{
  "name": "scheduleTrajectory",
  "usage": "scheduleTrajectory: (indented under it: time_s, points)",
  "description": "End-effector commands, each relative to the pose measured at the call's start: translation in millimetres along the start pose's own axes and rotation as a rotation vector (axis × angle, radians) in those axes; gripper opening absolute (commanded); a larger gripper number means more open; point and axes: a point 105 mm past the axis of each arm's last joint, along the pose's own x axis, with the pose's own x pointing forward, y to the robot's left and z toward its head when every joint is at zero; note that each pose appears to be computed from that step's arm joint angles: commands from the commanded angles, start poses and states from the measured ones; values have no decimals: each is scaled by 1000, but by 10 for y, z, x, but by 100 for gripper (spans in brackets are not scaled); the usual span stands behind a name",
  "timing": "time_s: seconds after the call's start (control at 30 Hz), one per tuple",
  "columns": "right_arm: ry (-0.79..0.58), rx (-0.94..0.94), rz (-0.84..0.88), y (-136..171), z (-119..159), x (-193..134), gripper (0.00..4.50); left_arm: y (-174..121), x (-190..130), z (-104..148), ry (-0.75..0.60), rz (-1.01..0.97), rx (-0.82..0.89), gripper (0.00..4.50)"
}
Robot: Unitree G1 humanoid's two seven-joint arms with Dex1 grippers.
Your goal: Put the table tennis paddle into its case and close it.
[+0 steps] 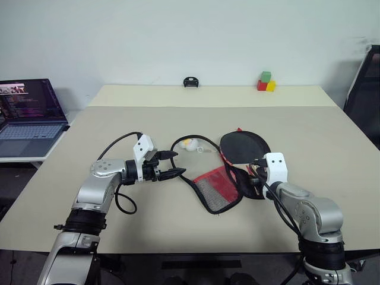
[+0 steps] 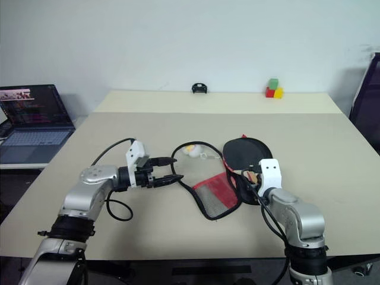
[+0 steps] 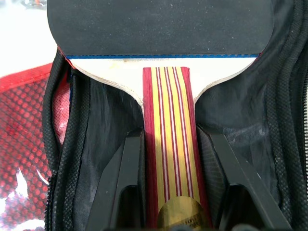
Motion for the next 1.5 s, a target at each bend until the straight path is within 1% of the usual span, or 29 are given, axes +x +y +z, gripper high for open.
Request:
scheduleTrajectory:
  time_s: [0.03, 0.23, 0.47, 0.63, 0.8, 0.87, 0.93, 0.97, 1.0, 1.13, 1.3, 1.5]
  points:
    - [-54, -21, -30, 1, 77, -70, 118, 15, -37, 144, -37, 5, 42, 366]
    - [-79, -21, -78, -54, 99, -52, 118, 11, -39, 141, -36, 4, 41, 366]
    - [-120, -49, -63, -4, 183, -62, 118, 12, -50, 137, -34, 6, 40, 366]
    - [-105, -64, -87, -53, 126, -39, 118, 14, -51, 136, -35, 11, 39, 366]
    - [-95, -56, -92, -39, 103, -4, 118, 17, -50, 139, -35, 12, 39, 366]
    - [-100, -48, -93, -33, 110, -1, 189, 17, -50, 138, -35, 12, 39, 366]
    - [-104, -49, -88, -12, 120, -9, 237, 17, -52, 136, -34, 14, 40, 366]
    - [-106, -50, -86, -2, 123, -14, 278, 17, -53, 135, -33, 14, 40, 366]
    - [-117, -50, -78, 15, 142, -27, 306, 17, -54, 134, -33, 15, 39, 366]
    - [-169, -36, -12, 115, 229, -112, 444, 12, -57, 127, -33, 18, 39, 366]
    - [-241, -43, 66, 170, 356, -235, 448, 9, -62, 115, -34, 22, 33, 366]
    - [-310, -59, 66, 14, 492, -299, 448, 21, -26, 82, -32, 27, 26, 366]
